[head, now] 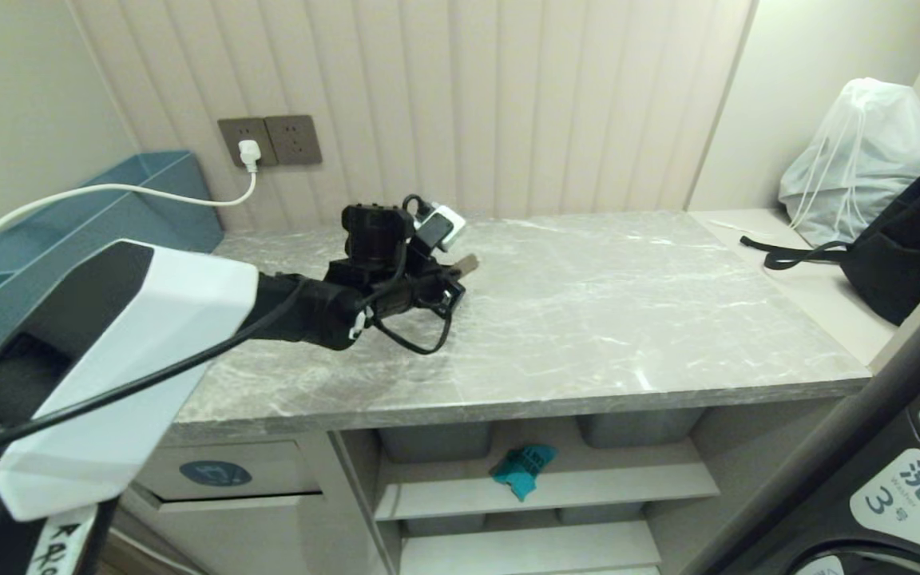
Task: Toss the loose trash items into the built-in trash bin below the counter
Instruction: Pick up the garbage, then put the garbage in the trash can
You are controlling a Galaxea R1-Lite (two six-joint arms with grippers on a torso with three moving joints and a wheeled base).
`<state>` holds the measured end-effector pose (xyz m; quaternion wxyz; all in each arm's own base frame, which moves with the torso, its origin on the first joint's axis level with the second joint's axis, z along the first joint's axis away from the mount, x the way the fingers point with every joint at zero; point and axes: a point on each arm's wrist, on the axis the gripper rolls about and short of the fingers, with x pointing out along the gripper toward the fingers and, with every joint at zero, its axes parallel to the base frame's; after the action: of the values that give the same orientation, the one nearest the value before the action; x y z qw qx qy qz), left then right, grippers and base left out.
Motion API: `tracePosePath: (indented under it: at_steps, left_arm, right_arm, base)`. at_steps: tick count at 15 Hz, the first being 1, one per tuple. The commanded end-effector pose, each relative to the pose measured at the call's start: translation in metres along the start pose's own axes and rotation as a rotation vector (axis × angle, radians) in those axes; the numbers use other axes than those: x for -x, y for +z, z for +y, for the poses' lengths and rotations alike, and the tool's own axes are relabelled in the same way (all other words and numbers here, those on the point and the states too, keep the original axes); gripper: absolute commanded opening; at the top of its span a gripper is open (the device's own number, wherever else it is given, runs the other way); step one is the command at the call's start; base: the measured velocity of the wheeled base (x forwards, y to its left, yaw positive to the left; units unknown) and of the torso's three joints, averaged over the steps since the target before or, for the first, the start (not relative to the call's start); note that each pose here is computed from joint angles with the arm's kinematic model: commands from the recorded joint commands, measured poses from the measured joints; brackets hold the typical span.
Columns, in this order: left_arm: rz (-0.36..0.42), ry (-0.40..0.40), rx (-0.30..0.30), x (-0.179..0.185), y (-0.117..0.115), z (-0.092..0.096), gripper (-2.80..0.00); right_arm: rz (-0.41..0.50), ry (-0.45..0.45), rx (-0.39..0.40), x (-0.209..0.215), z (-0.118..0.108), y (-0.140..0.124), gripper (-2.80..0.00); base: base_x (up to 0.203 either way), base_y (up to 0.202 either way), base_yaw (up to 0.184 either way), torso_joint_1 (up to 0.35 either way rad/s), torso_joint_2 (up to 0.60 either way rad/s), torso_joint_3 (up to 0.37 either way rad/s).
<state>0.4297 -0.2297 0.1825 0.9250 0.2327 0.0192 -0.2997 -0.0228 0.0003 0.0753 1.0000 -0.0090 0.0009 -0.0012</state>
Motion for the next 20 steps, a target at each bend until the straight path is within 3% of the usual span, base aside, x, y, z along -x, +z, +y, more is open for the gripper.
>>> tracePosePath:
  at_steps: [1,3,4,6,8,10,12,13,15,16,20]
  left_arm:
    - [-0.080,0.037,-0.005,0.027,0.037,0.014,-2.80]
    - [-0.134,0.063,0.038,0.064,0.066,0.026,-2.80]
    - [-0.147,0.075,0.088,0.087,0.076,0.033,-2.80]
    - [-0.151,0.107,0.244,0.142,0.083,0.046,-2.80]
    - [-0.143,0.171,0.442,0.201,0.076,0.061,-2.80]
    - [-0.107,0.287,0.651,0.260,0.048,0.071,-2.80]
    - [-0.113,0.395,0.895,0.311,0.024,0.064,-2.80]
    - [-0.127,0.469,1.046,0.333,0.011,0.057,-2.80]
    - [-0.176,0.619,1.334,0.365,-0.006,0.046,-2.80]
    - [-0.188,0.667,1.446,0.376,-0.010,0.040,-2.80]
    - [-0.260,0.787,1.795,0.394,-0.017,0.027,-2.80]
  right_arm:
    - [0.000,0.001,0.000,0.000,0.000,0.000,-2.80]
    - [0.000,0.001,-0.001,0.000,0.000,0.000,-2.80]
    - [0.000,0.002,-0.004,0.000,0.000,0.000,-2.80]
    - [0.000,0.002,-0.004,0.000,0.000,0.000,-2.80]
    - [0.000,-0.001,-0.012,0.000,0.000,0.000,-2.80]
    - [0.000,-0.001,-0.012,0.000,0.000,0.000,-2.80]
    - [0.000,-0.001,-0.004,0.000,0.000,0.000,-2.80]
    - [0.000,0.001,-0.003,0.000,0.000,0.000,-2.80]
    - [0.000,-0.004,-0.011,0.000,0.000,0.000,-2.80]
    - [0.000,-0.004,-0.012,0.000,0.000,0.000,-2.80]
    - [0.000,-0.004,-0.012,0.000,0.000,0.000,-2.80]
  base:
    - [0.000,0.000,0.000,0.000,0.00,0.000]
    - [0.000,0.000,0.000,0.000,0.00,0.000]
    - [0.000,0.000,0.000,0.000,0.00,0.000]
    - [0.000,0.000,0.000,0.000,0.00,0.000]
    - [0.000,0.000,0.000,0.000,0.00,0.000]
    - [0.000,0.000,0.000,0.000,0.00,0.000]
    - [0.000,0.000,0.000,0.000,0.00,0.000]
    - [0.000,0.000,0.000,0.000,0.00,0.000]
    - [0.000,0.000,0.000,0.000,0.00,0.000]
    - [0.000,0.000,0.000,0.000,0.00,0.000]
    - [0.000,0.000,0.000,0.000,0.00,0.000]
